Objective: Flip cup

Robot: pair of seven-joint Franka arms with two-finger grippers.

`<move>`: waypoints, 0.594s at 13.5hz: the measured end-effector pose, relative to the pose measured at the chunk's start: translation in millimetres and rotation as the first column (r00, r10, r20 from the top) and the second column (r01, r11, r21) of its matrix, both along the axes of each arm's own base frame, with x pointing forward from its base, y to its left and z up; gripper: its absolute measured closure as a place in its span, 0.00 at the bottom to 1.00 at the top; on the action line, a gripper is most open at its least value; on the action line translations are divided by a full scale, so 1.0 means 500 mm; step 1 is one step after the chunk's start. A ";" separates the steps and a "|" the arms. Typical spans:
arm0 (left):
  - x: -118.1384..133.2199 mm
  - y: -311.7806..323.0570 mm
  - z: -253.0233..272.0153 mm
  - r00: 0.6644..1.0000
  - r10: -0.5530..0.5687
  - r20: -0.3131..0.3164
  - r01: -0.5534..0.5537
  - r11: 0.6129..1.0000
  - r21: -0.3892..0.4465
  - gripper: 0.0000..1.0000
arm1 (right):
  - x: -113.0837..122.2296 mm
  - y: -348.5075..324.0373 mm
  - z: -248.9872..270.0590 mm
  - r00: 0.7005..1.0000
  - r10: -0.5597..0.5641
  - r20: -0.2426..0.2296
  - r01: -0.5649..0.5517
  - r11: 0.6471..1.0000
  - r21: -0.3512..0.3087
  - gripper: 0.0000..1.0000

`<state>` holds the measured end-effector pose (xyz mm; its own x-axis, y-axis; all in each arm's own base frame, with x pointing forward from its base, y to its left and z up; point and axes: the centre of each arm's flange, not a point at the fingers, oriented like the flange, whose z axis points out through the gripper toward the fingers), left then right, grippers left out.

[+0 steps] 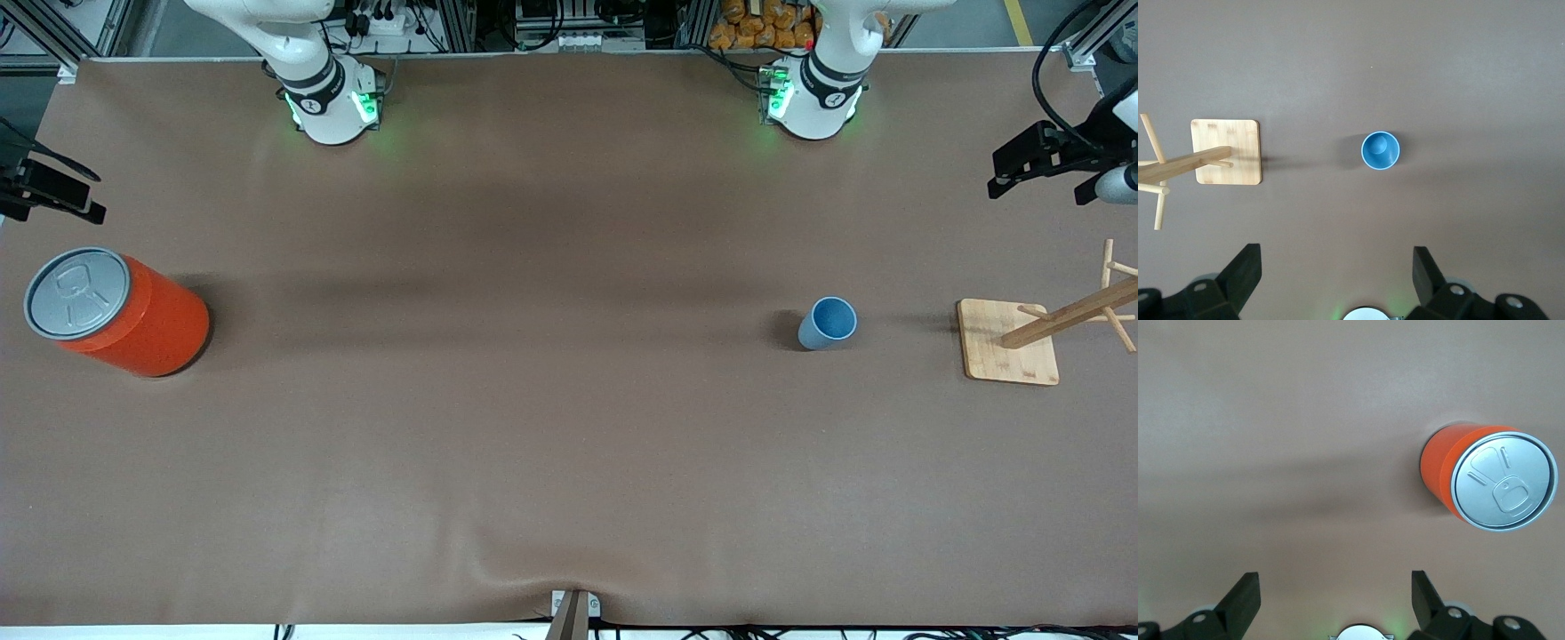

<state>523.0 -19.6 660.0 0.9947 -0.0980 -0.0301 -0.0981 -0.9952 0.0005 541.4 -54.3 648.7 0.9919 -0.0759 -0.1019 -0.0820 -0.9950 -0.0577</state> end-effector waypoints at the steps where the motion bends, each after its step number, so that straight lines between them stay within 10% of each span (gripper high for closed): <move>1: 0.000 -0.001 0.001 1.000 -0.001 0.001 0.001 1.000 0.000 0.00 | 0.000 0.000 0.000 1.000 0.000 0.000 0.000 1.000 0.000 0.00; 8: 0.001 0.028 0.002 1.000 0.026 0.002 -0.026 1.000 -0.002 0.00 | 0.000 0.000 0.000 1.000 0.000 0.000 0.000 1.000 0.000 0.00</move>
<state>523.3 -5.8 660.7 0.9970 -0.0724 -0.0281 -0.0723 -0.9974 0.0021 541.4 -54.2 648.7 0.9919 -0.0758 -0.1019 -0.0820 -0.9950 -0.0577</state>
